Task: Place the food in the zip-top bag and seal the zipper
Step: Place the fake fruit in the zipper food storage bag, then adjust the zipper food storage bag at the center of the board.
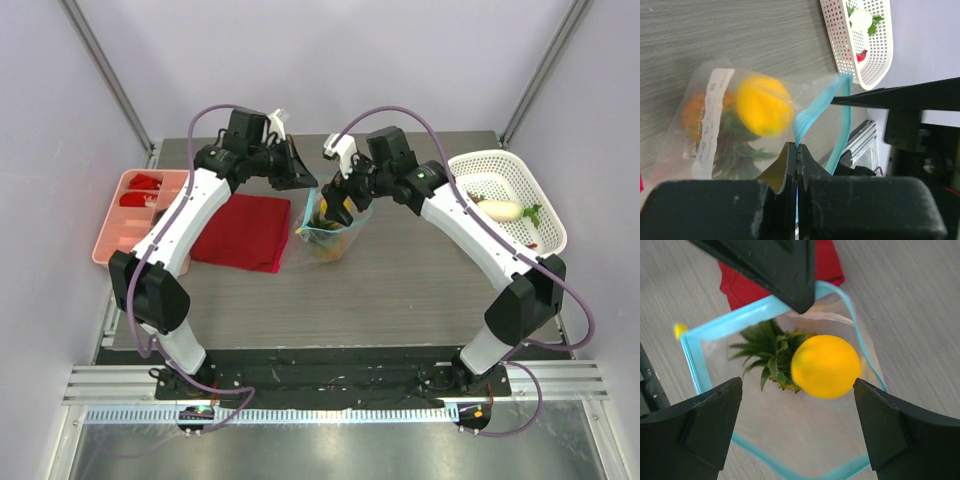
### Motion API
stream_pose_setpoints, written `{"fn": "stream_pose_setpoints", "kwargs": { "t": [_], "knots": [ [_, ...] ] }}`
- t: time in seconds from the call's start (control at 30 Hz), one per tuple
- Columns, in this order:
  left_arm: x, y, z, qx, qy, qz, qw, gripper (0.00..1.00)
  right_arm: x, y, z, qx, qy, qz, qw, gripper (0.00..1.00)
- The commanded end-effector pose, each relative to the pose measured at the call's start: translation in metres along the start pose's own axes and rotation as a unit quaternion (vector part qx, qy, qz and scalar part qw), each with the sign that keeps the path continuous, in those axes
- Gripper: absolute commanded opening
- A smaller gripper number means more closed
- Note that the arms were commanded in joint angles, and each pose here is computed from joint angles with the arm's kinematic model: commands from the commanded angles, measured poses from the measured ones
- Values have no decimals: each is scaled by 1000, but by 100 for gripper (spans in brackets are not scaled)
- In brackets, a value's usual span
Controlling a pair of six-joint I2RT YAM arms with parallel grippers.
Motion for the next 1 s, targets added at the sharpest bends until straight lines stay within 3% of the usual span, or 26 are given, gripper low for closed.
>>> {"fn": "stream_pose_setpoints", "kwargs": {
  "t": [0.0, 0.13, 0.23, 0.4, 0.57, 0.67, 0.73, 0.77, 0.8, 0.97],
  "knots": [
    [8, -8, -2, -11, -5, 28, 1000, 0, 54, -5, -46, 24, -58, 73, 995, 100],
    [7, -9, -3, -15, -3, 33, 999, 0, 71, -13, -38, -1, -44, 116, 992, 100],
    [8, -8, -3, -19, -2, 34, 999, 0, 72, -39, -12, -75, -22, 144, 987, 97],
    [11, -9, 0, -27, 3, 38, 999, 0, 62, -61, 2, -125, -10, 133, 983, 92],
    [13, -9, 2, -35, 6, 36, 999, 0, 33, -59, 19, -155, 8, 73, 985, 79],
    [15, -7, 2, -37, 6, 33, 999, 0, 20, -52, 26, -176, 12, 27, 984, 62],
    [15, -6, 3, -40, 8, 30, 999, 0, 17, -48, 28, -181, 10, 9, 983, 42],
    [16, -6, 4, -40, 9, 28, 999, 0, 16, -49, 29, -183, 11, 7, 983, 29],
    [16, -6, 4, -42, 8, 27, 999, 0, 17, -48, 30, -184, 15, 9, 983, 1],
    [15, 3, 5, -63, -2, 8, 998, 0, 55, -57, -12, -153, -31, 59, 986, 1]
  ]
}}
Point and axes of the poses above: each gripper's point midway between its finger pads, its own x axis back along the fingers, its own y axis along the line the jaws close on, z = x × y, the point moved 8 cm from there along x, back along the fingers, and after that the axes turned 13 degrees about x, right-handed, at the moved point
